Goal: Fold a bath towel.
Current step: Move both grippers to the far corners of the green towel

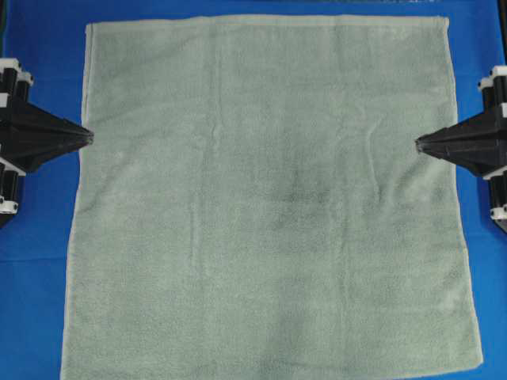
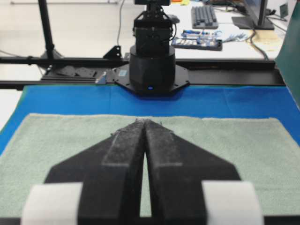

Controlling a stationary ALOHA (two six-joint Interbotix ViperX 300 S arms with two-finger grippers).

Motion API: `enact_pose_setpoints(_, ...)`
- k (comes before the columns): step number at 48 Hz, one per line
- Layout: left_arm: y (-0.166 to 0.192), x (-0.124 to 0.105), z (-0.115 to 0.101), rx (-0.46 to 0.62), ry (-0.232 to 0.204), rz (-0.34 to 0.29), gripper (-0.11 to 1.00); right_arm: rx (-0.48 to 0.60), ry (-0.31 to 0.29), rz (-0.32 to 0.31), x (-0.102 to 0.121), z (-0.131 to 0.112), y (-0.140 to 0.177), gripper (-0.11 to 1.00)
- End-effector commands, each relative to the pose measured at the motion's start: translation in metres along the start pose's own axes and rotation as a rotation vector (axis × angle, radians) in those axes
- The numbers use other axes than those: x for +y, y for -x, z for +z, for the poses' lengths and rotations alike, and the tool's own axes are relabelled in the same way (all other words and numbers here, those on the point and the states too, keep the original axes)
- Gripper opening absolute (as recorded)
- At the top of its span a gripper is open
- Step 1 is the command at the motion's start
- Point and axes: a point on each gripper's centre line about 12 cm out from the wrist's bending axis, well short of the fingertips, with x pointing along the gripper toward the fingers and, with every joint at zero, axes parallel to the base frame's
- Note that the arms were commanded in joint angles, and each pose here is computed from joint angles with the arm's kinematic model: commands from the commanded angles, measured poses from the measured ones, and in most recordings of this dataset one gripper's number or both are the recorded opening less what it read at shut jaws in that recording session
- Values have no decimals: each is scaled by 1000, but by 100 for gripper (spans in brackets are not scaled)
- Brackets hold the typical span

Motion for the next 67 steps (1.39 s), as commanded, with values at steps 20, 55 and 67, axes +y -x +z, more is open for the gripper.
enact_pose_setpoints(20, -32, 56, 8, 483, -56, 220, 0, 531, -4, -311, -69, 13, -8, 0)
enact_pose_setpoints(55, -35, 204, -93, 995, -116, 484, 87, 1233, 75, -473, -222, -100, -27, 59)
enact_pose_setpoints(67, -39, 232, -147, 1087, -108, 472, 88, 1270, 60, -497, -264, -147, -22, 59)
